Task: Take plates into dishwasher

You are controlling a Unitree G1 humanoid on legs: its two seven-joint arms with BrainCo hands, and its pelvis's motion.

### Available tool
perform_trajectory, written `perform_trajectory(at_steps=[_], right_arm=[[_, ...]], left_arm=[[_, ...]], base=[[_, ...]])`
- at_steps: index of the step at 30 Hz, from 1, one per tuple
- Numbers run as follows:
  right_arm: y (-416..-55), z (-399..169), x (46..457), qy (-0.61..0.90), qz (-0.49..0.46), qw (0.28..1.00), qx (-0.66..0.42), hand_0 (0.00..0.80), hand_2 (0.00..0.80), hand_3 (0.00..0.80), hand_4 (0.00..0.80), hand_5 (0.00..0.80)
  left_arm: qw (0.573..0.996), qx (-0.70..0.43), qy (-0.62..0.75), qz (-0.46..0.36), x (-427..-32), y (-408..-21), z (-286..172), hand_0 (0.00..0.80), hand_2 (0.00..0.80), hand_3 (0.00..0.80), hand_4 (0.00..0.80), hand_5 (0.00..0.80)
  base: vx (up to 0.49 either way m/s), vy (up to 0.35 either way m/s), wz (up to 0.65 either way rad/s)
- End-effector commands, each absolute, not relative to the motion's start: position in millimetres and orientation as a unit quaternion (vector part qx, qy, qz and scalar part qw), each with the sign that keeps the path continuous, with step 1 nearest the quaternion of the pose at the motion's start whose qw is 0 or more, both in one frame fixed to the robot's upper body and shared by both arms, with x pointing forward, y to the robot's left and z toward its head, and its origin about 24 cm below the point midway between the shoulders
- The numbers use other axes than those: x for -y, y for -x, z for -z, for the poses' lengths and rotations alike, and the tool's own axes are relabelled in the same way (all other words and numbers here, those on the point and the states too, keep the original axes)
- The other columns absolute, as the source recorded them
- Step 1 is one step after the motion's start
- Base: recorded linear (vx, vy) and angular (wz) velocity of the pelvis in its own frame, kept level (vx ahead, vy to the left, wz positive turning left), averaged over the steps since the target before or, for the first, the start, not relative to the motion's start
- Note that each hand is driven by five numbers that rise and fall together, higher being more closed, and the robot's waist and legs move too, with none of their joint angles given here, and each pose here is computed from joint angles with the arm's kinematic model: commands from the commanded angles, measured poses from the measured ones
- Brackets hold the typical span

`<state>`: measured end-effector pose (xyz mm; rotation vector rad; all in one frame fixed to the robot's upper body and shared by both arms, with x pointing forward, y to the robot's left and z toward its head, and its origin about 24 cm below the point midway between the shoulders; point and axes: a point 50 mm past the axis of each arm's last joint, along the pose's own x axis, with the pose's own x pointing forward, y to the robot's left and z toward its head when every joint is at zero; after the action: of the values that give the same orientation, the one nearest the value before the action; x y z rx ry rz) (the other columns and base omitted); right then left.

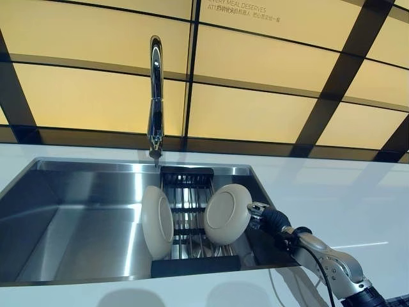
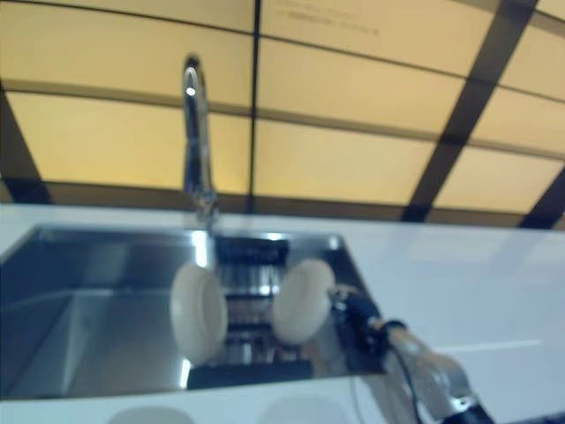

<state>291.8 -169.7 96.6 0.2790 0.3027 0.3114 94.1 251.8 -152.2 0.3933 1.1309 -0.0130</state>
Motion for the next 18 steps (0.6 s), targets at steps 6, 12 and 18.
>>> perform_trajectory(at_steps=[6,12,18], right_arm=[[-298.5,-117.8,163.8,-0.146,-0.181,0.967,-0.105,0.800,0.800,0.800,0.800,0.800],[-299.8,-126.6,159.0,-0.158,-0.198,0.964,-0.081,0.800,0.800,0.800,0.800,0.800],[-298.9,-154.5,143.8,-0.194,-0.248,0.949,-0.020,0.800,0.800,0.800,0.800,0.800]], left_arm=[[0.836,-0.505,-0.213,0.015,-252.6,-121.6,145.6,0.000,0.000,0.000,0.000,0.000],[0.837,-0.504,-0.214,0.015,-252.4,-121.4,145.7,0.000,0.000,0.000,0.000,0.000],[0.836,-0.504,-0.215,0.014,-254.8,-122.6,144.7,0.000,0.000,0.000,0.000,0.000]], base=[[0.000,0.000,0.00],[0.000,0.000,0.00],[0.000,0.000,0.00]])
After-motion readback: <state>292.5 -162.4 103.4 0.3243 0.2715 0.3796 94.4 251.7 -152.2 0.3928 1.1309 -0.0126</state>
